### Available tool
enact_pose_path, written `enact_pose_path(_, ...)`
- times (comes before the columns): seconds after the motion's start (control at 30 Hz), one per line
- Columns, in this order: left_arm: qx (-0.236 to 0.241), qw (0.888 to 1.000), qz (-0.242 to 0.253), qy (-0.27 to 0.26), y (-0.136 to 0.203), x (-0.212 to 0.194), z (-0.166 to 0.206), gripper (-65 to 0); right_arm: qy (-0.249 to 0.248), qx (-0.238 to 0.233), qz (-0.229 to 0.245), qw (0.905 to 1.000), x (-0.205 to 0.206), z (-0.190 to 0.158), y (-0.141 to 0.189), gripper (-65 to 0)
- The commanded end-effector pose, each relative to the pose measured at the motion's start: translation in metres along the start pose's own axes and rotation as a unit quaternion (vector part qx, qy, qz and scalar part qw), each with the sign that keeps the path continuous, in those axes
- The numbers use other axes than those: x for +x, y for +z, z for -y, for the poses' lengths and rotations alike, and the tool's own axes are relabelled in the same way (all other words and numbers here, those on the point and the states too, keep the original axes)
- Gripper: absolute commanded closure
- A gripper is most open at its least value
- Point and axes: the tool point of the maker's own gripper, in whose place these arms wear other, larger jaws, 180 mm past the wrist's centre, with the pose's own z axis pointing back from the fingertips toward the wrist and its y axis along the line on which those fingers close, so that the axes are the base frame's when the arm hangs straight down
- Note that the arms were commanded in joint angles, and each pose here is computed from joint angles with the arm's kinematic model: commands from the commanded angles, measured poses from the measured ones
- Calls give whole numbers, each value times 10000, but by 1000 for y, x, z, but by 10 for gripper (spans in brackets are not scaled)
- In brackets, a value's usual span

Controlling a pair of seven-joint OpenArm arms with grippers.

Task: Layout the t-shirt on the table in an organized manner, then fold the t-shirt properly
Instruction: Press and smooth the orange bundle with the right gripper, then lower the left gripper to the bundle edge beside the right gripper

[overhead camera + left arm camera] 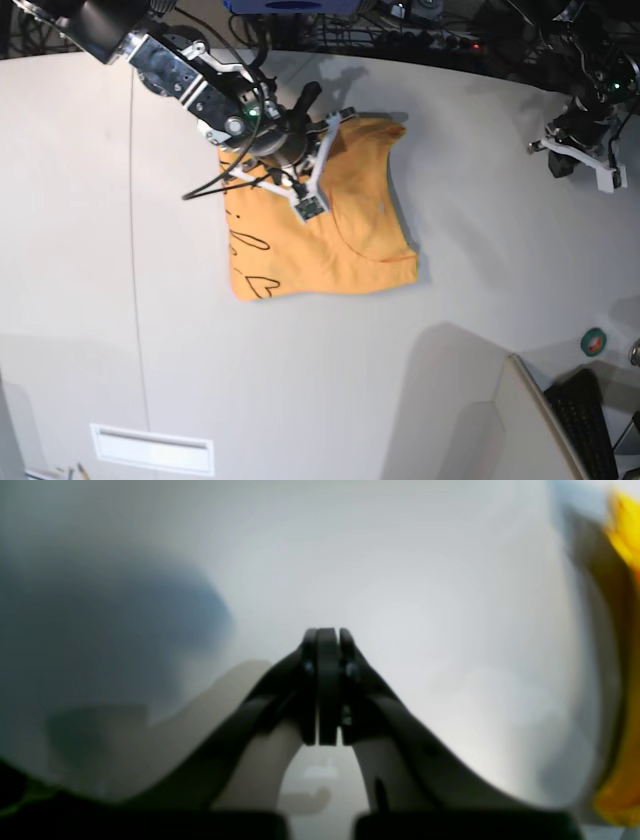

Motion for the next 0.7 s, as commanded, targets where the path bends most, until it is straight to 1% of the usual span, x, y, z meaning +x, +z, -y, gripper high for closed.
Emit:
enact_pose_path(0.0, 37, 9998, 184, -50, 3, 13, -10, 0, 149, 53, 185, 9997, 14, -7, -2, 0)
enact_pose_path(0.17, 187, 9997, -134, -89, 6, 0, -39, 0, 542, 241, -51, 9982, 9, -38, -20, 0)
enact_pose_path(0.27, 229, 9994, -236, -73, 8, -7, -47, 0, 741, 339, -141, 9966, 7, -54, -27, 0)
enact_pose_path(0.37, 219, 9994, -268, -56, 7, -9, -46, 0, 1014, 471, -276, 9934, -4, -72, -30, 0)
enact_pose_path(0.47, 174, 9995, -269, -73, 5, -8, -42, 0, 1304, 559, -262, 9895, -5, -82, -30, 0)
enact_pose_path(0.67, 86, 9997, -218, -15, 0, -8, -31, 0, 1405, 608, -244, 9879, -5, -87, -29, 0)
